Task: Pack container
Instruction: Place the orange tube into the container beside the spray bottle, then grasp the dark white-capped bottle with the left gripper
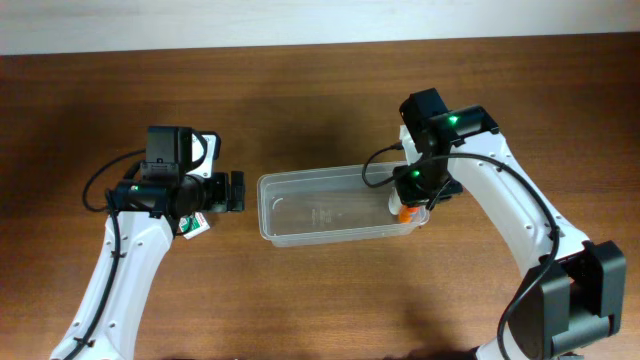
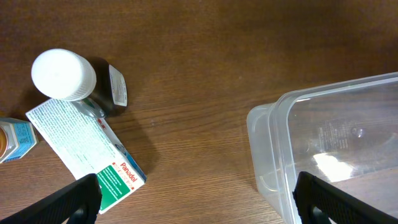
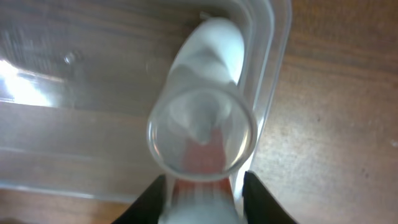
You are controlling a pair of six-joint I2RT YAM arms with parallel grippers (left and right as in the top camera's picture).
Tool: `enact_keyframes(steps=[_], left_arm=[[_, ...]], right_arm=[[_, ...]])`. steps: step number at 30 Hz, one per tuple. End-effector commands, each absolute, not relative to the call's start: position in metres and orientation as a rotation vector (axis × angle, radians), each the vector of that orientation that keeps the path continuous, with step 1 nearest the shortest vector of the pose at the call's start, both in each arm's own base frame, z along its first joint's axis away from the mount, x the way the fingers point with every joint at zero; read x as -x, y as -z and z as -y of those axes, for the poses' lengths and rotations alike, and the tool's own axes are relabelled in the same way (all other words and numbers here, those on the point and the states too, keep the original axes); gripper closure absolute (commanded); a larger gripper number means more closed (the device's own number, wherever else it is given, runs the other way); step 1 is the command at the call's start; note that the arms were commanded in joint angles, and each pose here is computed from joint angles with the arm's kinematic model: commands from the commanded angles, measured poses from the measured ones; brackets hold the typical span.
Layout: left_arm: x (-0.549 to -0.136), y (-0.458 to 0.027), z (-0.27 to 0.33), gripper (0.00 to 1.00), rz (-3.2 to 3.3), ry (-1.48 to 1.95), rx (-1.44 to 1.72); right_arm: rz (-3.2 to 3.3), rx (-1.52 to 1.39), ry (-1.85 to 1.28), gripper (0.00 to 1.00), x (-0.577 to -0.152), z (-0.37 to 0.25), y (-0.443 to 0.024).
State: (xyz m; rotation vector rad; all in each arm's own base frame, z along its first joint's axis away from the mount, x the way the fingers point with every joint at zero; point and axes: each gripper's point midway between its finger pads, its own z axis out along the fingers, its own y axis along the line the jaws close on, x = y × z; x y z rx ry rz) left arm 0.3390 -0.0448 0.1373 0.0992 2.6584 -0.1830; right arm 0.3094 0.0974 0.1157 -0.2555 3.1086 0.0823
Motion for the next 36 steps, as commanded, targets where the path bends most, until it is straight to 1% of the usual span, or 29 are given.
enact_keyframes(steps=[1, 2, 6, 9, 11, 14, 16, 17, 19, 21, 23, 25, 29, 33, 36], left_arm=[[-0.344, -0.144, 0.041, 0.01, -2.640, 0.171, -0.086], [-0.344, -0.144, 0.041, 0.01, -2.640, 0.171, -0.086], [-0.344, -0.143, 0.041, 0.01, -2.640, 0.171, -0.086], [-0.344, -0.143, 0.042, 0.01, -2.641, 0.172, -0.086], [-0.343, -0.143, 0.041, 0.01, -2.644, 0.172, -0.086], [-0.333, -0.138, 0.042, 0.00, -2.689, 0.177, -0.085], [-0.329, -0.138, 0.041, 0.01, -2.702, 0.176, -0.082], [-0.332, -0.146, 0.034, 0.01, -2.685, 0.170, -0.057], [-0.339, -0.159, 0.027, 0.01, -2.656, 0.163, -0.029], [-0.350, -0.176, 0.016, 0.01, -2.607, 0.150, 0.011], [-0.361, -0.189, 0.000, 0.01, -2.568, 0.126, 0.064], [-0.368, -0.191, -0.017, 0.01, -2.557, 0.085, 0.126], [-0.377, -0.168, -0.039, 0.01, -2.603, 0.063, 0.208], [-0.383, -0.121, -0.042, 0.01, -2.725, 0.074, 0.230], [-0.387, -0.099, -0.043, 0.01, -2.767, 0.078, 0.236]], right_arm=[[-3.112, 0.278, -0.083, 0.57, -0.308, -0.100, -0.114], [-3.112, 0.278, -0.083, 0.54, -0.307, -0.100, -0.114], [-3.106, 0.278, -0.075, 0.53, -0.307, -0.099, -0.116], [-3.066, 0.276, -0.084, 0.52, -0.306, -0.099, -0.133], [-3.013, 0.272, -0.098, 0.51, -0.305, -0.098, -0.156], [-2.832, 0.226, -0.141, 0.43, -0.306, -0.090, -0.214], [-2.739, 0.168, -0.150, 0.20, -0.303, -0.077, -0.241], [-2.667, 0.059, -0.139, 0.02, -0.295, -0.051, -0.264], [-2.648, -0.060, -0.111, 0.01, -0.286, -0.023, -0.273], [-2.673, -0.200, -0.085, 0.02, -0.273, 0.005, -0.271], [-2.691, -0.277, -0.117, 0.02, -0.269, 0.015, -0.267], [-2.699, -0.318, -0.121, 0.02, -0.269, 0.022, -0.264], [-2.727, -0.346, -0.120, 0.02, -0.274, 0.027, -0.256], [-2.768, -0.352, -0.127, 0.02, -0.279, 0.027, -0.246], [-2.789, -0.356, -0.128, 0.01, -0.282, 0.028, -0.240]])
